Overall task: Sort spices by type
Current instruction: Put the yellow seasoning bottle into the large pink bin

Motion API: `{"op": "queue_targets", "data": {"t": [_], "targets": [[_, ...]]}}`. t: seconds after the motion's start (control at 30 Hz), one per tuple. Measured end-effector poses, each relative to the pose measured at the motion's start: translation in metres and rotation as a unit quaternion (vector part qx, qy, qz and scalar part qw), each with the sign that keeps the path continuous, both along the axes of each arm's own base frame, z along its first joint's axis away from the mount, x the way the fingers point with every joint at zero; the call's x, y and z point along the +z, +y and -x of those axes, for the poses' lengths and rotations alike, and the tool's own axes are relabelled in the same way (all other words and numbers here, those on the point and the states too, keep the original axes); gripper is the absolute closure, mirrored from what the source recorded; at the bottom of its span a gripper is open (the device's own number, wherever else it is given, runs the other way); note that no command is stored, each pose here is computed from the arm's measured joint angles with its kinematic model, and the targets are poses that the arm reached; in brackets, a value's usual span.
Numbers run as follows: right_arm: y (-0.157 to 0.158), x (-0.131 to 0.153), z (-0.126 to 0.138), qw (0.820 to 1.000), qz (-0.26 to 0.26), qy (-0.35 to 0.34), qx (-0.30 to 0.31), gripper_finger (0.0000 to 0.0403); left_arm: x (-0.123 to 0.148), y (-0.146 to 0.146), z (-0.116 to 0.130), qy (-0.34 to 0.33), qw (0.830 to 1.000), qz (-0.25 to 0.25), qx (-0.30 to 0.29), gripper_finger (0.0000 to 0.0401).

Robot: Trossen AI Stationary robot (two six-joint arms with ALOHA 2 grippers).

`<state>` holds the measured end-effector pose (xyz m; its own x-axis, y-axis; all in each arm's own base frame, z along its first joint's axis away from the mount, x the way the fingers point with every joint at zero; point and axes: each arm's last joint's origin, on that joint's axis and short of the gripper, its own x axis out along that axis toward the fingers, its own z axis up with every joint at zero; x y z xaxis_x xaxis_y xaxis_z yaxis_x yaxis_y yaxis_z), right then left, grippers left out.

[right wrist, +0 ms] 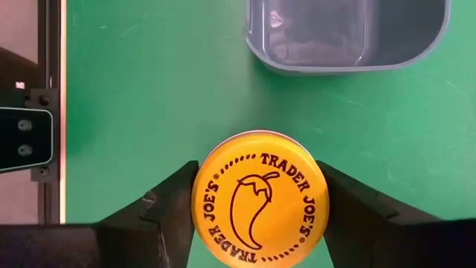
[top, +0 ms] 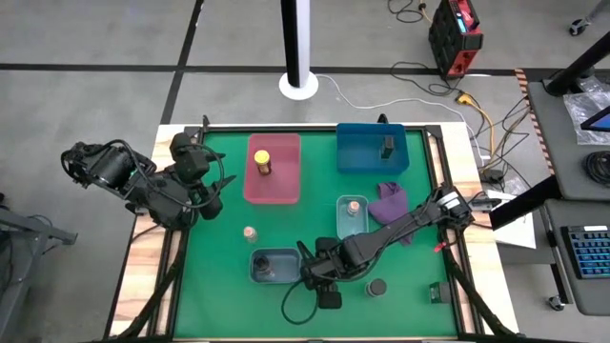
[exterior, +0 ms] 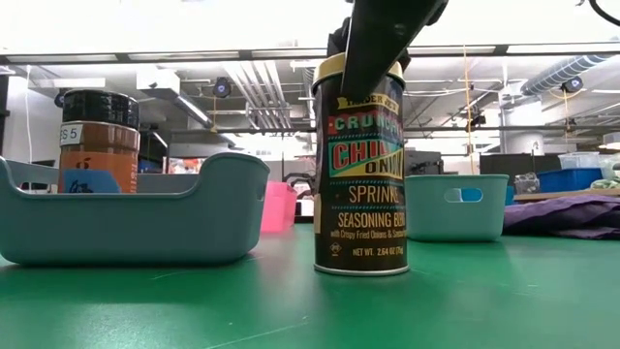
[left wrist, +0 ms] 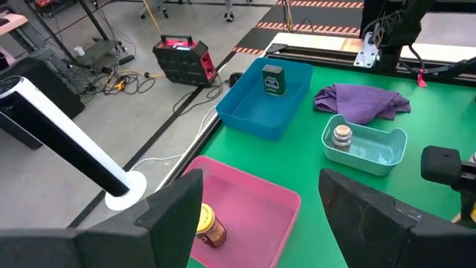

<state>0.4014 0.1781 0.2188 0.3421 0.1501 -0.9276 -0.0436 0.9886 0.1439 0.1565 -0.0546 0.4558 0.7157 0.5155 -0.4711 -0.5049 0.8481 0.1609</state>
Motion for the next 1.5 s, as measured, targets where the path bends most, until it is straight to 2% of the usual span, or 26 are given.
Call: {"op": "queue_targets", "data": {"t": [0.2, 0.43, 0.57, 0.8, 1.1, 1.23, 1.5], "targets": [[-0.005, 0.003, 0.000, 1.000, -0.001, 0.006, -0.005, 0.0185, 0.000, 0.000, 0.000, -0.001, 1.000, -0.002, 0.002, 0.0149], [-0.041, 0.054, 0.004, 0.999, 0.006, 0.012, -0.032, 0.0185, 0.000, 0.000, 0.000, -0.001, 1.000, -0.002, 0.002, 0.0149], [-0.073, 0.074, -0.003, 0.999, 0.013, 0.006, -0.052, 0.0185, 0.000, 0.000, 0.000, -0.001, 1.000, -0.002, 0.002, 0.0149], [-0.148, 0.102, -0.017, 0.994, 0.023, -0.043, -0.098, 0.0185, 0.001, 0.002, 0.002, -0.012, 1.000, -0.018, 0.020, 0.0149], [-0.236, 0.123, -0.016, 0.986, 0.053, -0.083, -0.135, 0.0185, 0.004, 0.006, 0.006, -0.036, 0.998, -0.021, 0.047, 0.0149], [-0.265, 0.128, -0.014, 0.983, 0.046, -0.106, -0.146, 0.0185, 0.005, 0.006, 0.005, -0.041, 0.998, -0.020, 0.051, 0.0149], [-0.306, 0.133, -0.008, 0.974, 0.061, -0.136, -0.171, 0.0185, 0.007, 0.015, 0.002, -0.063, 0.992, -0.040, 0.102, 0.0149]]}}
